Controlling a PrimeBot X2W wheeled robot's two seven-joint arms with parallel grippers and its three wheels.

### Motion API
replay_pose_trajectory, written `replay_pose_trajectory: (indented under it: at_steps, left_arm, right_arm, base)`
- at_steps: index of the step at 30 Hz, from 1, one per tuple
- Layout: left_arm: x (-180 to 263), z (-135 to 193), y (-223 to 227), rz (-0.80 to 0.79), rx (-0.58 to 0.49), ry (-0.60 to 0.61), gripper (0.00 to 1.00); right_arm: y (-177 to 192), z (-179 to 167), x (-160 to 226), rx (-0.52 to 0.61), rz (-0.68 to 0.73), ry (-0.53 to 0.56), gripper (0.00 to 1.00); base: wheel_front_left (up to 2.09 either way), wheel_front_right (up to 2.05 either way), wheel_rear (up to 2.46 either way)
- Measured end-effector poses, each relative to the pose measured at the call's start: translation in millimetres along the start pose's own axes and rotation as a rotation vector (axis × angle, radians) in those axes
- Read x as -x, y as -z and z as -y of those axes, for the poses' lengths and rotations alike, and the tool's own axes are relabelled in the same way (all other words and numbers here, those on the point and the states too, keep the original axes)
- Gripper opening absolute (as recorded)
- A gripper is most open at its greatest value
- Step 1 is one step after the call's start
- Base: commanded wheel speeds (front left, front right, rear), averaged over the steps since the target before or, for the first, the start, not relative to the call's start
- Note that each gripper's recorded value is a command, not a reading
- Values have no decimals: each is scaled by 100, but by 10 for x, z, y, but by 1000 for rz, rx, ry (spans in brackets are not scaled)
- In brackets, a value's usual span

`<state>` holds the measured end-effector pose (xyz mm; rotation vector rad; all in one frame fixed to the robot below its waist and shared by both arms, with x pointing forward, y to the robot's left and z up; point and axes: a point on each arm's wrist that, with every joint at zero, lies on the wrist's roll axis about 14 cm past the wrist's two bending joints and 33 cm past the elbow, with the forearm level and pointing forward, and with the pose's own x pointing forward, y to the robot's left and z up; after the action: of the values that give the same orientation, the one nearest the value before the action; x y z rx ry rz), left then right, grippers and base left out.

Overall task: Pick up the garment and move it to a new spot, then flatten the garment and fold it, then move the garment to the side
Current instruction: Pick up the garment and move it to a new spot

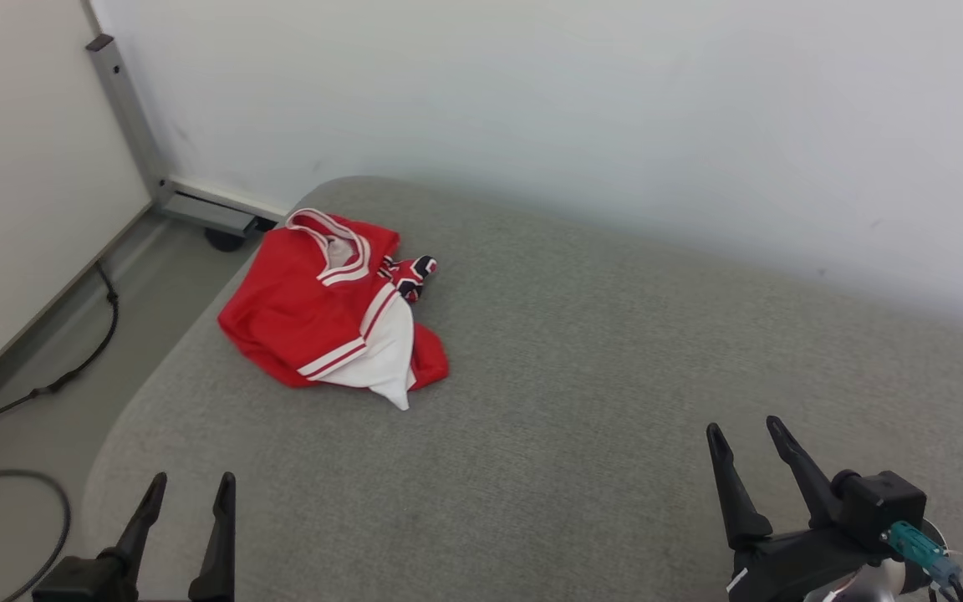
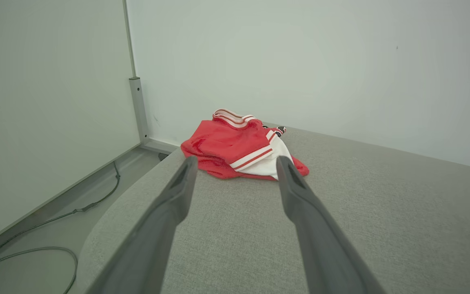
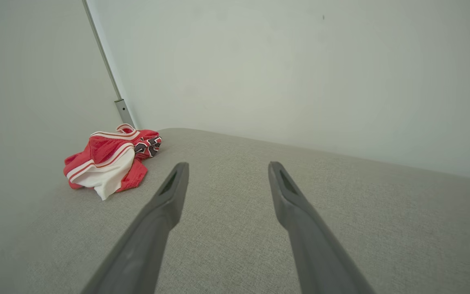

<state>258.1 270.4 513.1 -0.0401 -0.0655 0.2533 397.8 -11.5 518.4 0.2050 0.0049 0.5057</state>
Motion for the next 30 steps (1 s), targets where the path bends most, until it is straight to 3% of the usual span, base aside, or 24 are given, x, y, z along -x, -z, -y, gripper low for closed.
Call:
replay_pose_trajectory:
  at_steps: [6, 13, 24, 30]
  left_arm:
    - [131, -266, -17, -4, -22, -87, 100]
    - [109, -252, -3, -30, -41, -60, 100]
    - [-876, -17, -47, -197, 11, 88, 100]
    - [-1195, -170, 232, -362, 68, 32, 100]
  right_arm:
    - [63, -294, -210, -3, -23, -93, 100]
    - [184, -379, -306, -13, -56, -131, 100]
    - [210, -281, -432, 39, -59, -183, 100]
    - [227, -201, -444, 91, -72, -208, 100]
  base:
    - [0, 0, 0]
    - [0, 0, 0]
    - [0, 0, 0]
    - [0, 0, 0]
